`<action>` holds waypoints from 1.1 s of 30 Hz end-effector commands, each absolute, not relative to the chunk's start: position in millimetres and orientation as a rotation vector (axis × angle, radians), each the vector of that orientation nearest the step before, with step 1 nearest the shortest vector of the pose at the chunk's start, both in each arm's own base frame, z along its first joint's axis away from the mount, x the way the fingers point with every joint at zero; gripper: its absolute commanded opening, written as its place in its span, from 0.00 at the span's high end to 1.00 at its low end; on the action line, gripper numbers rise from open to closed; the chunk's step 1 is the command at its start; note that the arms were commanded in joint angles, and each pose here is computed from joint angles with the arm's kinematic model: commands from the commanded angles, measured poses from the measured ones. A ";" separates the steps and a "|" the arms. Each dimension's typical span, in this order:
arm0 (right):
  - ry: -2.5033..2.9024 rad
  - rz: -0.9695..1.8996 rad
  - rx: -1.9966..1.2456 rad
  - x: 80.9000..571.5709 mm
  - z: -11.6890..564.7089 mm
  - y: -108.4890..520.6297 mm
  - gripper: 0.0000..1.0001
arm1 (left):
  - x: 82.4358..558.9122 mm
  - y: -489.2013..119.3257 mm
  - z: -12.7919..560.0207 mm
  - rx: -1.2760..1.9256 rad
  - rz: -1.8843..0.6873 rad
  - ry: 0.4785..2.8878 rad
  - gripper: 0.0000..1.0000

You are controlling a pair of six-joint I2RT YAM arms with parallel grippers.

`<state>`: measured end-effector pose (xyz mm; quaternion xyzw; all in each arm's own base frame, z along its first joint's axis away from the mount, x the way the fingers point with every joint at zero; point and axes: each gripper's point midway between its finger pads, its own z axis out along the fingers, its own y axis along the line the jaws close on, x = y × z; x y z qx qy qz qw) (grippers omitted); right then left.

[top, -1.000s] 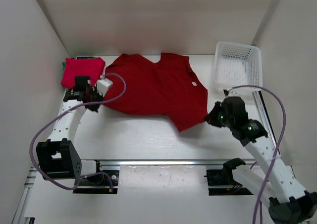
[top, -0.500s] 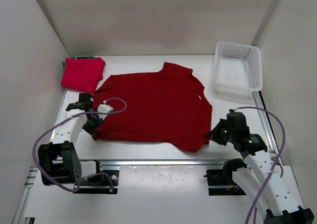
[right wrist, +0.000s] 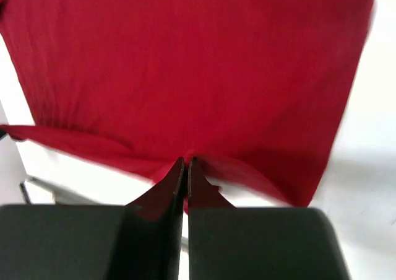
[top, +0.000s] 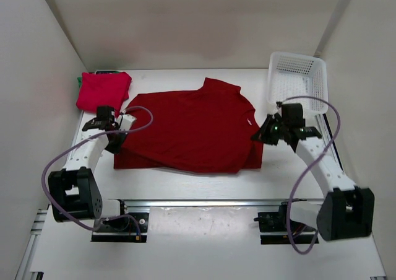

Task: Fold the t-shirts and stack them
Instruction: Grap the side of the flattened tshirt closest away from the robot with both arms, then fold the flattened tshirt in 1/3 of the way

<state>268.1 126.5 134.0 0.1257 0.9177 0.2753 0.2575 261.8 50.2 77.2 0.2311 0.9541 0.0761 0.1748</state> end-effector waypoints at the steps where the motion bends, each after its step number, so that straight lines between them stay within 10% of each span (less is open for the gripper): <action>1: 2.358 0.751 0.185 321.8 162.7 124.0 1.00 | 293.7 53.1 84.9 0.522 0.232 2.646 1.00; 33: 2.502 0.582 -0.052 463.4 128.4 136.6 0.99 | 366.8 72.2 51.5 0.272 0.403 2.670 1.00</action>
